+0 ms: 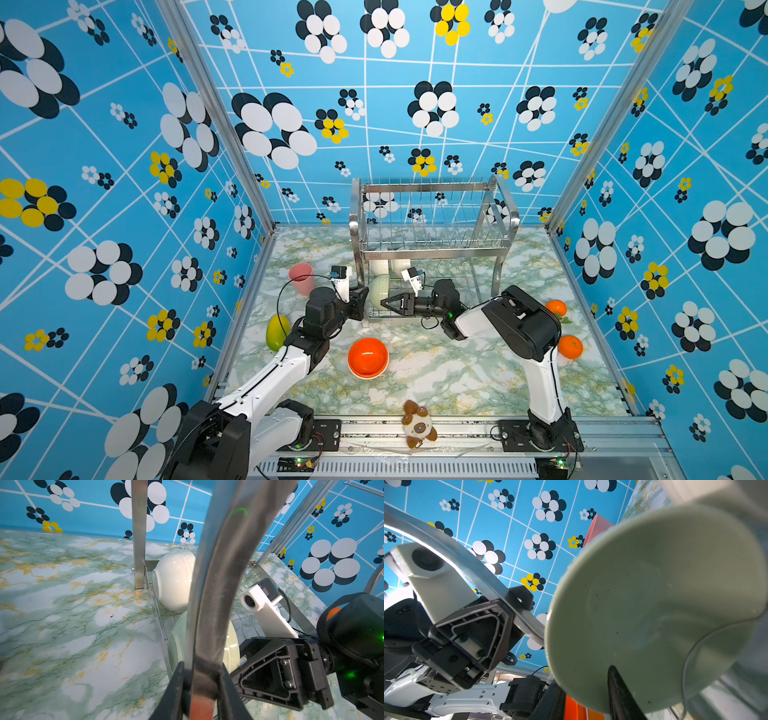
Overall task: Load bowls into a dish rack
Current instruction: Place the bowl in the dish rack.
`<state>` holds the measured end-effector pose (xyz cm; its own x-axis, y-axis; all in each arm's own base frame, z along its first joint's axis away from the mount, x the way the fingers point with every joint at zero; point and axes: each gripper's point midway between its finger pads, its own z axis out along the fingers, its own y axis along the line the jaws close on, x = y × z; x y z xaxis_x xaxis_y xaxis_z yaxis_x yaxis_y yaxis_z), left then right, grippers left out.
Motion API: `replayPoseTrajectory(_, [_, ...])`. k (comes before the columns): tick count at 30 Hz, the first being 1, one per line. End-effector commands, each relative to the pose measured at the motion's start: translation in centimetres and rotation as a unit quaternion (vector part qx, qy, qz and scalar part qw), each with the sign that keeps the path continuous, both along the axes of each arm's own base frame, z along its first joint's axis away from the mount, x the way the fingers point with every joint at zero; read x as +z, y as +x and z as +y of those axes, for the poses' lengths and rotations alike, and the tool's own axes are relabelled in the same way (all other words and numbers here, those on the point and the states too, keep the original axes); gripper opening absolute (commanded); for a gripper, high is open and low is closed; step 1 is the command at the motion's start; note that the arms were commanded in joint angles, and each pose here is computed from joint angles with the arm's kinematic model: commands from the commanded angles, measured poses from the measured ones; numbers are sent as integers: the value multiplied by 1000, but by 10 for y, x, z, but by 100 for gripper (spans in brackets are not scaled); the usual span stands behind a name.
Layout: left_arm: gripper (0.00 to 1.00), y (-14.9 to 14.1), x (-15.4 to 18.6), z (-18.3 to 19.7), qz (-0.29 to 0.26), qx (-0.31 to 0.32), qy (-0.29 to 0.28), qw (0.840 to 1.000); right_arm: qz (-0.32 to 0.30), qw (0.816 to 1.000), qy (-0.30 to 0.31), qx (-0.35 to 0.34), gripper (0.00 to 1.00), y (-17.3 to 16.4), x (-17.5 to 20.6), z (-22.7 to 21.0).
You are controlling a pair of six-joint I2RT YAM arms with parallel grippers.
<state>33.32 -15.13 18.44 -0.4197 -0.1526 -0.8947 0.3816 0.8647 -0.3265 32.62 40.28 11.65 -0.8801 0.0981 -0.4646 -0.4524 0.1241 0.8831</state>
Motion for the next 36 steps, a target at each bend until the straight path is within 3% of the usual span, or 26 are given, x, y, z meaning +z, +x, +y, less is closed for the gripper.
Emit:
replayPoseTrajectory(1, [0,12,14,6,-5,39,-39,998,-7,999,-4,34,35,-10,10,4])
replayPoseTrajectory(23, [0,11,17,7,-10,42,-41,998,-79,991,-107,-2,40,-19,35,-43])
replayPoseTrajectory(30, [0,7,30,8,-22,40,-46,998,-138,974,-182,2,39,-50,39,-70])
replayPoseTrajectory(36, [0,6,34,8,-25,38,-44,998,-210,950,-226,50,38,-98,48,-68])
